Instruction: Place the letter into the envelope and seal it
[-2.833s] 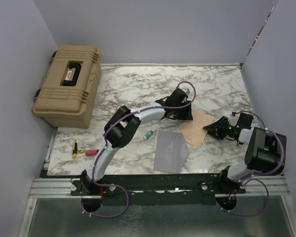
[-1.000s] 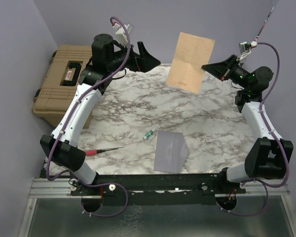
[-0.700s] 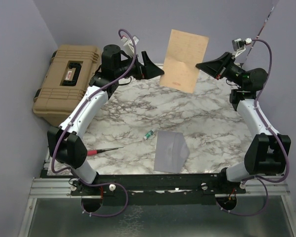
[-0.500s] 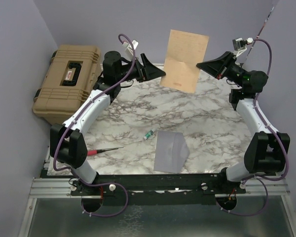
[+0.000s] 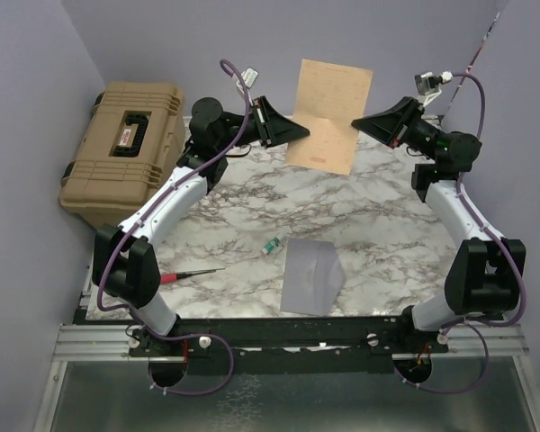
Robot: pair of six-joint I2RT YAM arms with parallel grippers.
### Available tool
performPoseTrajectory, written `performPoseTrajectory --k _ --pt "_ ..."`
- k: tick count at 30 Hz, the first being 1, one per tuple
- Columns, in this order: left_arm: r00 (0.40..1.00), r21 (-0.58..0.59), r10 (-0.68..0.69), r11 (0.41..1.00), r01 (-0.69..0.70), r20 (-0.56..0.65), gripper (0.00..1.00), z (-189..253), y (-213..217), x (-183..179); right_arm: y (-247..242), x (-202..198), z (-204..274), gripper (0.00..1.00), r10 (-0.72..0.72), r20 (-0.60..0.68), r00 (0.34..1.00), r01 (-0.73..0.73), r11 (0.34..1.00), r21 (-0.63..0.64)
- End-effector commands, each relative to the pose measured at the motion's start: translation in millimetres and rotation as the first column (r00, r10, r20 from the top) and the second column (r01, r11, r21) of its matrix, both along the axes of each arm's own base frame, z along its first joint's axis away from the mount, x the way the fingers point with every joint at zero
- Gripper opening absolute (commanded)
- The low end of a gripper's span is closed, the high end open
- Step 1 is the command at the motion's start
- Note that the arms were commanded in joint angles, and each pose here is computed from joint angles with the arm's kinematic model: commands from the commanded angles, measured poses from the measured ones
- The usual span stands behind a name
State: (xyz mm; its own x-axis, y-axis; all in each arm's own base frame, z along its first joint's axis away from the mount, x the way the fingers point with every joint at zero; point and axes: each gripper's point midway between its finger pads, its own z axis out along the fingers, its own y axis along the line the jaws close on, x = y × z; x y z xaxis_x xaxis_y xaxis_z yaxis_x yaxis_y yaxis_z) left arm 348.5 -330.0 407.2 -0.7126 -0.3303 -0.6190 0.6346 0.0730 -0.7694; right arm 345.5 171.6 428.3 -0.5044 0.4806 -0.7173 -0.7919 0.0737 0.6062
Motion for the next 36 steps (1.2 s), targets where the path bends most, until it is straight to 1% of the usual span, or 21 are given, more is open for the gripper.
performPoseTrajectory --k 1,2,3,4,7,8,9,10,11,14,17,22,25,29,31,36 --pt "0.997 -0.021 -0.047 0.999 0.049 0.065 0.14 18.5 -0.1 -13.1 10.1 -10.6 -4.4 0.01 0.05 0.004 0.999 -0.05 0.999 -0.005" --pt "0.997 -0.02 -0.049 0.999 0.05 0.068 0.05 18.4 -0.1 -13.2 10.3 -11.6 -3.7 0.01 0.05 0.01 0.999 -0.05 0.999 -0.009" --pt "0.996 -0.018 -0.049 0.999 0.051 0.078 0.0 18.8 0.1 -13.8 10.6 -11.9 -3.7 0.01 0.05 0.015 0.999 -0.05 0.999 -0.019" --pt "0.995 -0.015 -0.046 0.999 0.048 0.088 0.0 18.9 0.6 -13.5 11.1 -12.3 -4.0 0.05 0.05 0.029 0.998 -0.049 0.998 -0.038" --pt "0.993 -0.008 -0.042 0.999 0.043 0.115 0.0 19.3 1.7 -13.4 10.7 -7.5 -4.2 0.53 0.014 0.057 0.998 -0.009 0.997 -0.078" --pt "0.992 -0.003 -0.045 0.999 0.046 0.119 0.0 17.9 1.8 -13.0 10.0 -5.0 -3.0 0.63 -0.006 0.069 0.998 0.012 0.996 -0.086" --pt "0.992 0.002 -0.045 0.999 0.045 0.121 0.0 16.3 2.3 -12.2 9.3 -2.5 -1.2 0.7 -0.024 0.082 0.996 0.032 0.995 -0.092" --pt "0.991 0.008 -0.048 0.999 0.047 0.122 0.0 14.7 2.9 -12.2 8.8 -0.5 1.3 0.74 -0.038 0.094 0.995 0.047 0.994 -0.097" --pt "0.991 0.014 -0.05 0.999 0.049 0.12 0.0 12.8 3.4 -12.0 8.6 0.9 3.4 0.77 -0.045 0.109 0.993 0.056 0.993 -0.104" --pt "0.992 0.032 -0.049 0.998 0.045 0.119 0.0 7.3 4.5 -12.0 7.5 2.1 12.4 0.81 -0.067 0.15 0.986 0.082 0.992 -0.096" --pt "0.993 0.045 -0.043 0.998 0.038 0.108 0.0 2.3 4.9 -11.1 7.3 -0.4 19.0 0.82 -0.067 0.18 0.981 0.084 0.993 -0.085" --pt "0.996 0.094 0.006 0.995 -0.014 0.087 0.0 -6.9 5.5 1.3 10.7 -20.4 22.6 0.79 0.017 0.253 0.967 0.006 0.996 -0.088" --pt "0.996 0.127 0.051 0.99 -0.06 0.072 0.0 -11.4 5.9 12.7 13.4 -39.0 19.7 0.76 0.105 0.288 0.952 -0.071 0.989 -0.129" --pt "0.992 0.161 0.102 0.98 -0.113 0.072 0.0 -13.3 7.5 27.2 15.5 -58.8 11.1 0.72 0.179 0.276 0.944 -0.136 0.976 -0.168" --pt "0.99 0.167 0.117 0.978 -0.128 0.076 0.0 -14.1 8.3 31.8 19.1 -68.6 4.8 0.72 0.21 0.267 0.941 -0.161 0.968 -0.193" --pt "0.982 0.179 0.133 0.971 -0.155 0.131 0.0 -12.1 11.0 33.6 24.2 -86.8 -3.1 0.73 0.257 0.256 0.932 -0.187 0.945 -0.269"
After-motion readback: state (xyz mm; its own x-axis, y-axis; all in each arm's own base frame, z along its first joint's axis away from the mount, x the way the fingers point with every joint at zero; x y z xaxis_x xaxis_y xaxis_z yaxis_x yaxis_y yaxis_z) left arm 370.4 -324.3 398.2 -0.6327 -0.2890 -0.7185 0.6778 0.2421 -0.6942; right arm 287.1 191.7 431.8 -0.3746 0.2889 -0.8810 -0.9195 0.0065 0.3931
